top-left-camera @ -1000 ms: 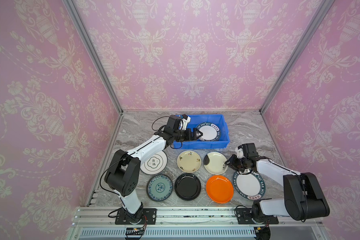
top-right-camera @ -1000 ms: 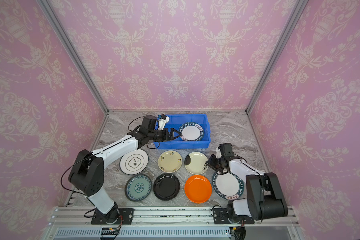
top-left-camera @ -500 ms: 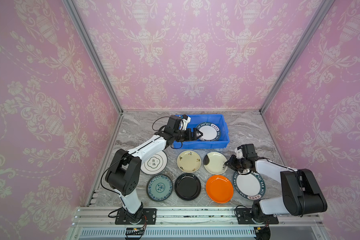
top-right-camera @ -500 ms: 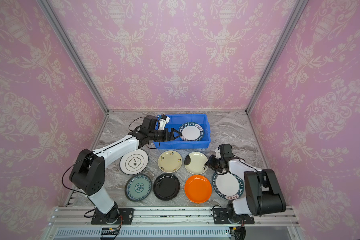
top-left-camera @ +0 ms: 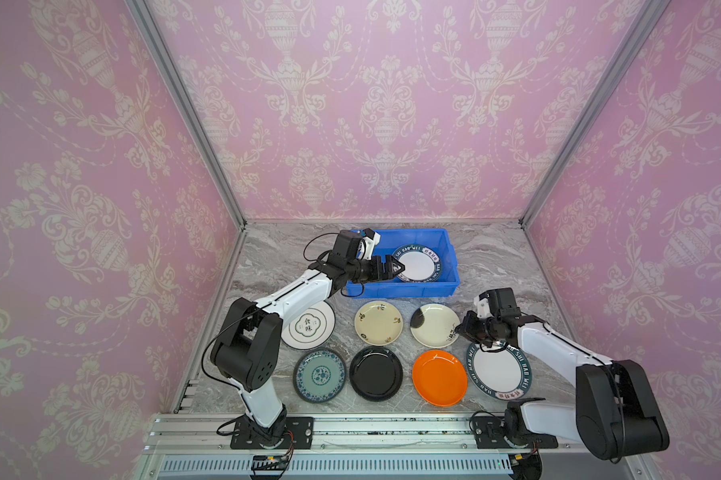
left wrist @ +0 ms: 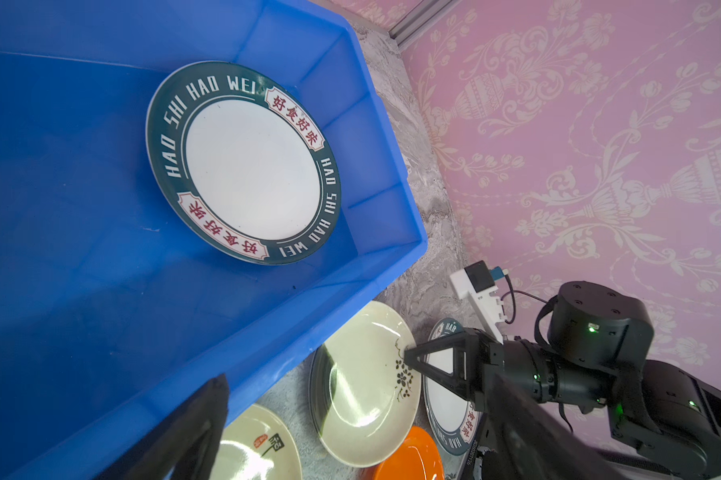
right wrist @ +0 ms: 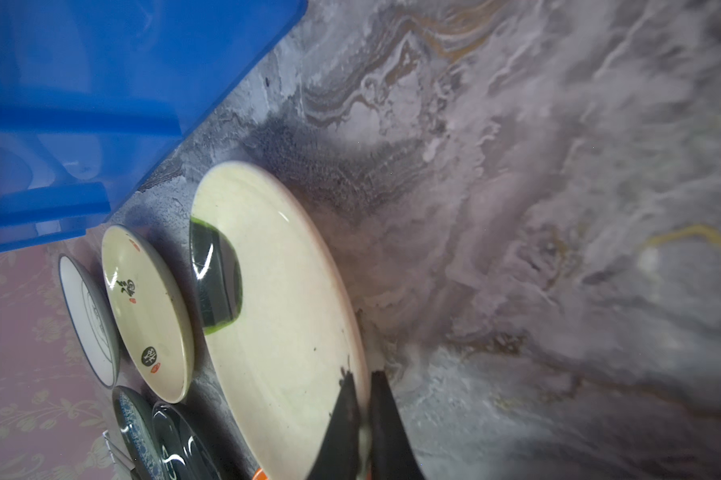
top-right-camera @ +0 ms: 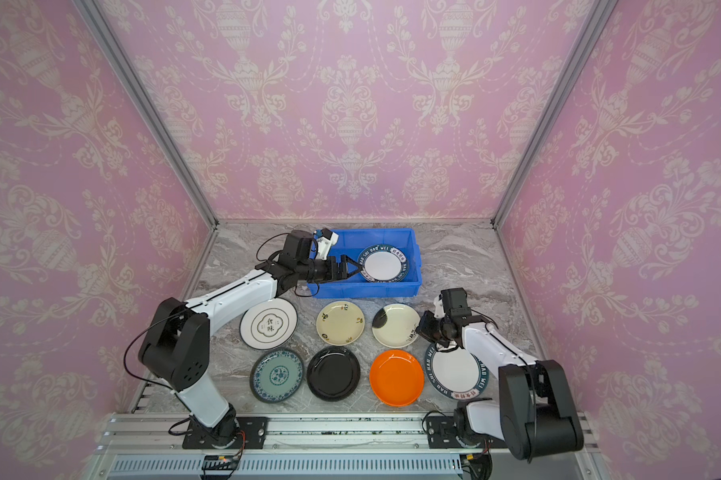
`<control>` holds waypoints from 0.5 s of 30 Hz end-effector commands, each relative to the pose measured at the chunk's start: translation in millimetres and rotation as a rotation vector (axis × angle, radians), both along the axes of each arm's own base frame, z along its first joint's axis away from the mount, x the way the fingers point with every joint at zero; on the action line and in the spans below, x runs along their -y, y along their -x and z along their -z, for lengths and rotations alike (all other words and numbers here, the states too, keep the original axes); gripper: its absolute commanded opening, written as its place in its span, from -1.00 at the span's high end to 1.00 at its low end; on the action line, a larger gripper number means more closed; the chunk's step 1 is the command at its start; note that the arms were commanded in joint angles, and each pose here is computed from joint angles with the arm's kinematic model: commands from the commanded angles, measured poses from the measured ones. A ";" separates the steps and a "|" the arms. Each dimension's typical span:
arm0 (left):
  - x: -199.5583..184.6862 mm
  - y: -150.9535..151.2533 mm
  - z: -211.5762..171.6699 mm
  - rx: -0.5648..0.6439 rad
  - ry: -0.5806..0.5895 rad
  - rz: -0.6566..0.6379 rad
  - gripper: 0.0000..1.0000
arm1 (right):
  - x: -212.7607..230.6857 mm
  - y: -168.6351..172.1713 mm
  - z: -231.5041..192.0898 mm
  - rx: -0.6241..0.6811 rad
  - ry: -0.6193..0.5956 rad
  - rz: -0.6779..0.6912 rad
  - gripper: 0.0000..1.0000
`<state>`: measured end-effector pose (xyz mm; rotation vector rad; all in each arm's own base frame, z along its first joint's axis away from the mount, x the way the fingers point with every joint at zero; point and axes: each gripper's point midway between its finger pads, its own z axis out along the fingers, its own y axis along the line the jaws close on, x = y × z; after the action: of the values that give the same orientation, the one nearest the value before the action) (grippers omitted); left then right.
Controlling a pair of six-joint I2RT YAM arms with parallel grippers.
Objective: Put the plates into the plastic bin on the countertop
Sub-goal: 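Close the right gripper on the cream plate's rim and lift it upright, then carry the cream plate over the bin and lower it inside with the right gripper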
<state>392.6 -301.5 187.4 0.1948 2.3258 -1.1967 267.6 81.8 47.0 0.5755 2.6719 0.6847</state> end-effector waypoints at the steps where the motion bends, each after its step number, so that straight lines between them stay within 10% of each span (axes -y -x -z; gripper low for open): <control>1: -9.6 -11.0 -8.6 0.013 0.005 -0.029 -0.96 | 18.8 14.7 -32.9 -0.004 0.133 -0.021 1.00; 8: -34.9 -35.0 -37.3 0.076 0.072 -0.124 -0.93 | 27.5 5.0 -170.2 0.263 0.188 -0.011 1.00; 15: -63.7 -45.0 -60.4 0.134 0.094 -0.186 -0.93 | 2.6 -78.2 -243.1 0.455 0.144 -0.036 1.00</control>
<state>434.9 -248.0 209.5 0.0241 2.2227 -1.1626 316.7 69.0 294.5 0.3295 2.2684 0.5532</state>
